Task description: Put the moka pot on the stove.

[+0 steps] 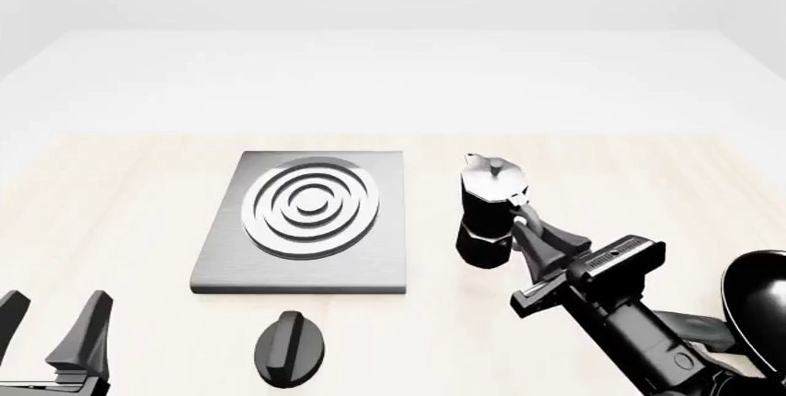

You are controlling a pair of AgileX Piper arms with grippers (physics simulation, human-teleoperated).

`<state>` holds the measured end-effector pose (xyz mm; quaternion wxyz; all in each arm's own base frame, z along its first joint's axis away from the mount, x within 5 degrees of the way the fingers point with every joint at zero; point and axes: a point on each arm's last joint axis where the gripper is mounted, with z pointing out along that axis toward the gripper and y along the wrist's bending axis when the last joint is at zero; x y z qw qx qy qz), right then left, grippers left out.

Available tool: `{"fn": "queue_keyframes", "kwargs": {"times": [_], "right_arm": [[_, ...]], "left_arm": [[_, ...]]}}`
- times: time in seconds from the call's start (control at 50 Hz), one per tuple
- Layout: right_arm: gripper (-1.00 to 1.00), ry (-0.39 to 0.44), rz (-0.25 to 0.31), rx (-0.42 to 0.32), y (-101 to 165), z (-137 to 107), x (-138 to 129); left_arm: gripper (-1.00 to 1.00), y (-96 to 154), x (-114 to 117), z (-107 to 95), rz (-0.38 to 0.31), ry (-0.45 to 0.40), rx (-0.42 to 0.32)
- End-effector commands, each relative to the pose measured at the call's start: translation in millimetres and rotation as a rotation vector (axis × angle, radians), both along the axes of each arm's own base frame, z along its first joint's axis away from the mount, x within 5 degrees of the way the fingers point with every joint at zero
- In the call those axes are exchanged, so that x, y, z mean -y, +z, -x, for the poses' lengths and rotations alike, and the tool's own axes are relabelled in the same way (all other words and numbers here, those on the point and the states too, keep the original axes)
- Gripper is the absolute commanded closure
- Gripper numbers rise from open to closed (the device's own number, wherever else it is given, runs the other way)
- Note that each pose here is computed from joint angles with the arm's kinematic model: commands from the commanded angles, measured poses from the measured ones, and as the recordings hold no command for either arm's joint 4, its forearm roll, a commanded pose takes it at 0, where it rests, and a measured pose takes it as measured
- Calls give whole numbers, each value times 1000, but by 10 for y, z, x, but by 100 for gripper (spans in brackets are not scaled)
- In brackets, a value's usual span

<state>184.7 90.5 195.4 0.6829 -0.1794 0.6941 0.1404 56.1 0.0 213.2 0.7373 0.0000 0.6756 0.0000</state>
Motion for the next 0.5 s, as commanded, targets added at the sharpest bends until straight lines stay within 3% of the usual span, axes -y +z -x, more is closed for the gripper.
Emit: {"fn": "queue_keyframes", "kwargs": {"times": [0.02, 0.5], "right_arm": [[100, 12, -11, 45, 149, 25, -16], [100, 55, -4, 86, 279, 7, -126]], "left_arm": [[-100, 0, 0, 0, 0, 0, 0], [-100, 0, 0, 0, 0, 0, 0]]}}
